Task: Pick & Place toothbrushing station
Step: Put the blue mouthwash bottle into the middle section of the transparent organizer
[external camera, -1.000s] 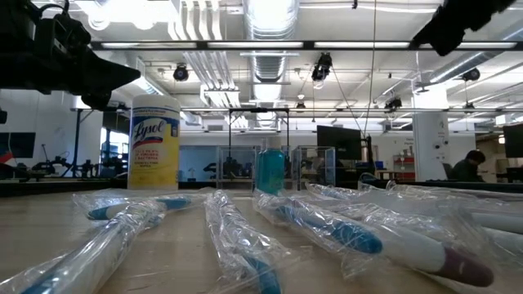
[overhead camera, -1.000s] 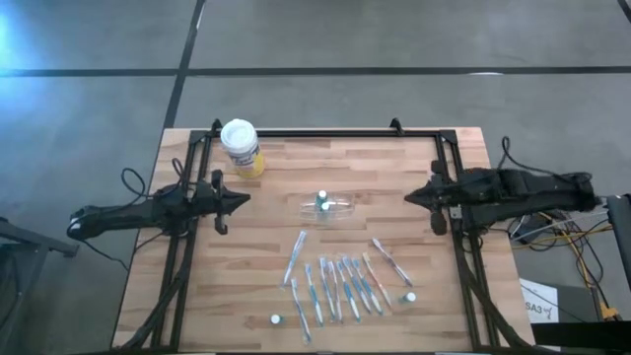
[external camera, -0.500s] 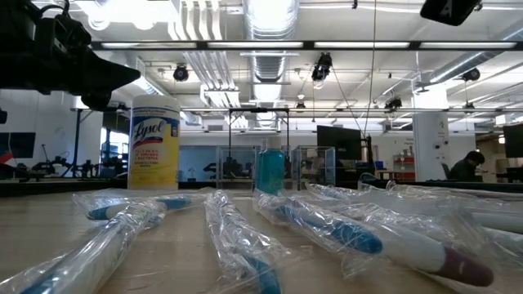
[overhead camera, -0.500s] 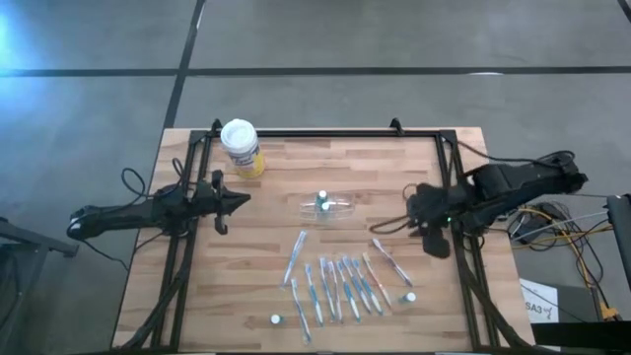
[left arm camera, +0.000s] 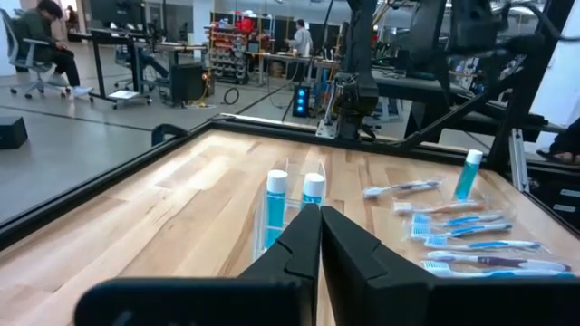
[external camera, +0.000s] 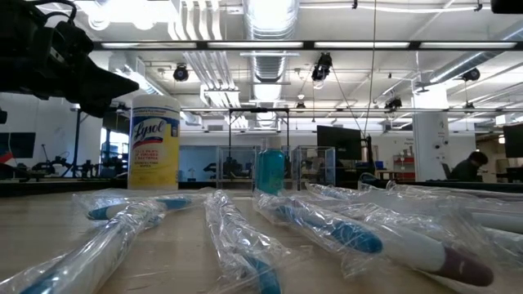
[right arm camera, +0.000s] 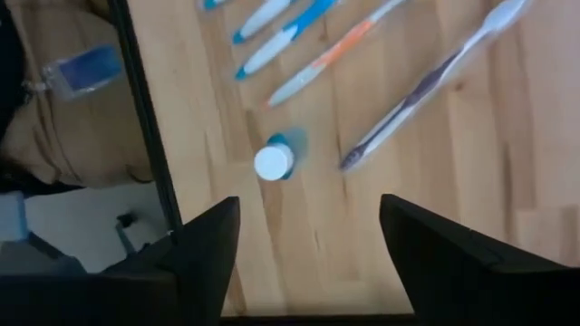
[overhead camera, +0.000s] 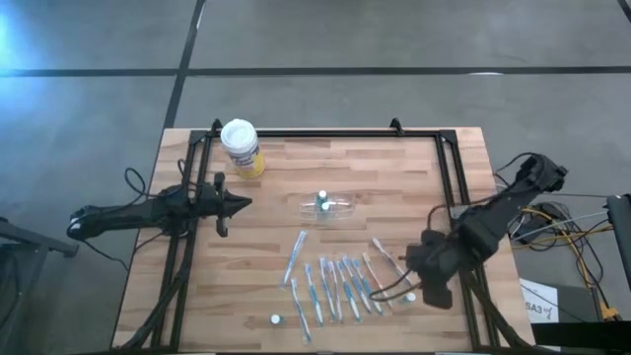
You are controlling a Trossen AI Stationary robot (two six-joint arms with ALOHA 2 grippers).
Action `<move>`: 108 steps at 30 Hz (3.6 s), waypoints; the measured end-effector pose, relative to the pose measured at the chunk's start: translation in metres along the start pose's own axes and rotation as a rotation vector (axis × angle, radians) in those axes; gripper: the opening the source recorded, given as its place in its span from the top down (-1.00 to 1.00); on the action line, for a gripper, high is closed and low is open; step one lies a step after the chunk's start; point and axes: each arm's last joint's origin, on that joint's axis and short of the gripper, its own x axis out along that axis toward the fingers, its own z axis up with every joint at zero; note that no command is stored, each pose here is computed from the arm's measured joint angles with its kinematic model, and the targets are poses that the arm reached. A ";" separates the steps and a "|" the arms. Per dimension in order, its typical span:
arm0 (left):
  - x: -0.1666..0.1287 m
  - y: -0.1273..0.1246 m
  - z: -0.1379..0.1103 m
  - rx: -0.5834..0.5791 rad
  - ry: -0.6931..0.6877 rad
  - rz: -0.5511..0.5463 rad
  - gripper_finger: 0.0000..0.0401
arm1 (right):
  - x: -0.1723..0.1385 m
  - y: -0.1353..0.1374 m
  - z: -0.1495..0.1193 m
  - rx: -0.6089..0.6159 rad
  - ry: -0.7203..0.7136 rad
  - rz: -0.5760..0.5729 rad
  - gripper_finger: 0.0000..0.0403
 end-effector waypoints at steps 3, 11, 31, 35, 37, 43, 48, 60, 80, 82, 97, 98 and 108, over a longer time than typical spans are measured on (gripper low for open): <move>0.000 0.000 0.000 -0.002 -0.001 0.000 0.92 | 0.017 0.009 0.000 0.010 0.038 -0.044 -0.33; 0.000 0.000 0.000 -0.002 -0.001 0.000 0.95 | 0.053 0.027 0.005 -0.018 0.097 -0.116 -0.31; 0.000 0.000 -0.001 0.002 0.005 -0.003 0.93 | 0.087 0.044 0.005 -0.028 0.077 -0.127 -0.20; 0.000 0.000 -0.001 0.002 0.005 -0.002 0.92 | 0.093 0.044 0.006 -0.031 0.090 -0.143 -0.17; 0.000 0.000 -0.001 0.002 0.005 -0.003 0.92 | 0.094 0.044 0.005 -0.033 0.094 -0.149 -0.15; 0.000 0.000 -0.001 0.002 0.006 -0.002 0.93 | 0.093 0.043 0.005 -0.033 0.103 -0.161 -0.07; 0.000 0.000 -0.001 0.003 0.006 -0.002 0.95 | 0.093 0.043 0.004 -0.048 0.106 -0.162 0.08; 0.000 0.000 -0.002 0.004 0.008 -0.001 0.92 | 0.092 0.041 0.003 -0.111 0.129 -0.165 0.61; 0.000 0.000 -0.002 0.006 0.007 -0.001 0.92 | 0.051 0.040 0.013 -0.156 0.171 -0.281 0.97; 0.000 0.000 -0.002 0.010 0.007 0.000 0.92 | 0.051 0.038 0.008 -0.136 0.177 -0.306 0.97; 0.000 0.000 -0.002 0.014 0.006 -0.001 0.91 | 0.045 0.043 0.062 -0.370 -0.225 -0.143 0.96; 0.000 0.000 -0.002 0.014 0.006 -0.001 0.91 | 0.045 0.041 0.068 -0.379 -0.243 -0.138 0.96; 0.000 -0.001 -0.001 0.000 0.013 -0.029 0.93 | 0.015 0.026 0.079 -0.528 -0.418 -0.121 0.96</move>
